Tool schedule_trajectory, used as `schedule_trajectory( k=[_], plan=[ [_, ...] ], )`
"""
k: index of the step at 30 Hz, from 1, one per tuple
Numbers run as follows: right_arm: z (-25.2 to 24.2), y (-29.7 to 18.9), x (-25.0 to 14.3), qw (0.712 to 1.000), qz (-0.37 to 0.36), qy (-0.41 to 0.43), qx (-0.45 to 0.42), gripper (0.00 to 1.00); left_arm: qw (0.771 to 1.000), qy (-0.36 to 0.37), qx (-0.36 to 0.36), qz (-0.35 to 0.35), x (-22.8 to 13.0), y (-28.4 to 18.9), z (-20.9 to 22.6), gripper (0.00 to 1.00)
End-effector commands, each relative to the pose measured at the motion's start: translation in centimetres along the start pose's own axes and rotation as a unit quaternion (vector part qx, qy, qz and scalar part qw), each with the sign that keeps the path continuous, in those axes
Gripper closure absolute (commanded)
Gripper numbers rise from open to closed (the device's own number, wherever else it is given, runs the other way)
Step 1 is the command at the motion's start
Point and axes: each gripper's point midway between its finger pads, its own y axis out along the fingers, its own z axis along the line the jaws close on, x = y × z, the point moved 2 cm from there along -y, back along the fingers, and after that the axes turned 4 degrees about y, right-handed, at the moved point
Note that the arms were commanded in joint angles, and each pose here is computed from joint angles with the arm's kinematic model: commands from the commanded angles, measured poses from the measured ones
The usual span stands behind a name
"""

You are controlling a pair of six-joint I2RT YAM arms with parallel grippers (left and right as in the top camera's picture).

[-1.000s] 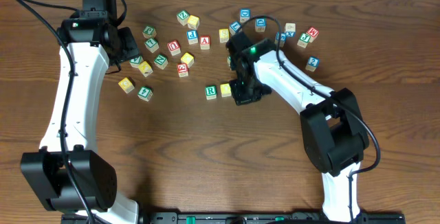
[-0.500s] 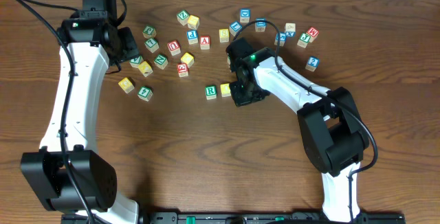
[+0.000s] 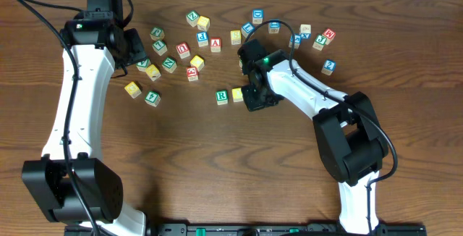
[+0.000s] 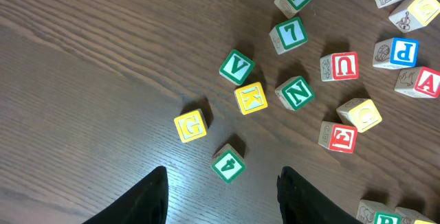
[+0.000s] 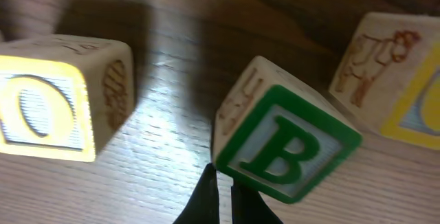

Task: Spell out ROBOT

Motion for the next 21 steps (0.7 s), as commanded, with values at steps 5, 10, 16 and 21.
schedule_trajectory(
  k=[5,10,16,21],
  plan=[
    [-1.2,-0.5,0.2,1.000,-0.009,0.003,-0.023,0.97,1.000,0.001,0.006,-0.002,0.0,-0.2,0.2,0.50],
    [-1.7,-0.5,0.5,1.000,-0.012,0.009,-0.023,0.97,1.000,0.001,0.006,-0.002,0.0,-0.2,0.2,0.49],
    [-1.7,-0.5,1.1,0.999,-0.025,0.010,-0.020,0.97,1.000,0.001,0.006,-0.002,0.0,-0.2,0.2,0.49],
    [-1.5,-0.6,1.5,0.999,-0.034,0.011,-0.017,0.96,1.000,0.001,0.006,-0.002,0.0,-0.2,0.2,0.49]
  ],
)
